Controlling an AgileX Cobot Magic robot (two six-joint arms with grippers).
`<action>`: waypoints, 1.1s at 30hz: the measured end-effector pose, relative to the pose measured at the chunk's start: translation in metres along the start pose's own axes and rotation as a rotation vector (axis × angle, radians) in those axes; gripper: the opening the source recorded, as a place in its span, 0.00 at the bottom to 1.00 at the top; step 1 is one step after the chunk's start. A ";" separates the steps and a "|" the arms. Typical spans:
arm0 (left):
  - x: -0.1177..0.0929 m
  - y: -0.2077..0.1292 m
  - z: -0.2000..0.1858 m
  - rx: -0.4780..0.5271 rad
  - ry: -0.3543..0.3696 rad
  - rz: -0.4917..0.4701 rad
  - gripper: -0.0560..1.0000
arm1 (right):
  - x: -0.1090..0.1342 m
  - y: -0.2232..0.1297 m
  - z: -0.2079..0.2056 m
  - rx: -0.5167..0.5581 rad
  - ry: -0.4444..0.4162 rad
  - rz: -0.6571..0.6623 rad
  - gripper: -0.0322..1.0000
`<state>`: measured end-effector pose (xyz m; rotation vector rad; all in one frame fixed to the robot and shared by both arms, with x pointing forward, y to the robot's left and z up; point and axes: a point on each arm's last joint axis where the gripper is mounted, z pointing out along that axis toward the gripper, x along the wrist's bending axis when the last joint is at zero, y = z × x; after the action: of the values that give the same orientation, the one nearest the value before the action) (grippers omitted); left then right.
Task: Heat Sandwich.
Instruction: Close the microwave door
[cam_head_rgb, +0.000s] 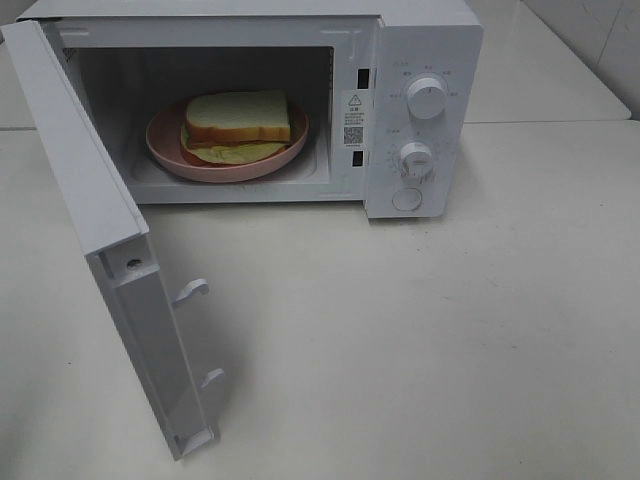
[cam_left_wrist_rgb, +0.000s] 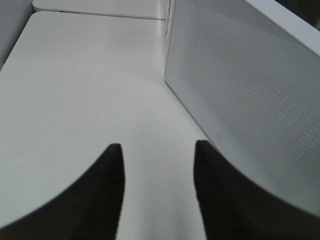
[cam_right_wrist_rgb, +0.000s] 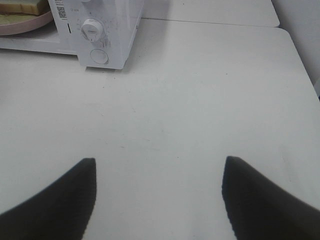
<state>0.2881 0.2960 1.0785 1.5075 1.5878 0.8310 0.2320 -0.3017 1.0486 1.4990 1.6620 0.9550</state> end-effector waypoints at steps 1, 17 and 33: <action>0.000 0.003 0.007 0.016 0.002 -0.002 0.36 | 0.000 0.000 0.000 0.000 0.000 0.000 0.70; 0.009 0.011 0.082 -0.054 0.044 0.005 0.05 | 0.000 0.000 0.000 0.000 0.000 0.000 0.70; 0.018 0.004 0.155 -0.242 0.069 0.022 0.05 | 0.000 0.000 0.000 0.000 0.000 0.000 0.70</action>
<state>0.4256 0.3063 1.0058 1.3377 1.4633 1.0572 0.2320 -0.3017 1.0486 1.4990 1.6620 0.9550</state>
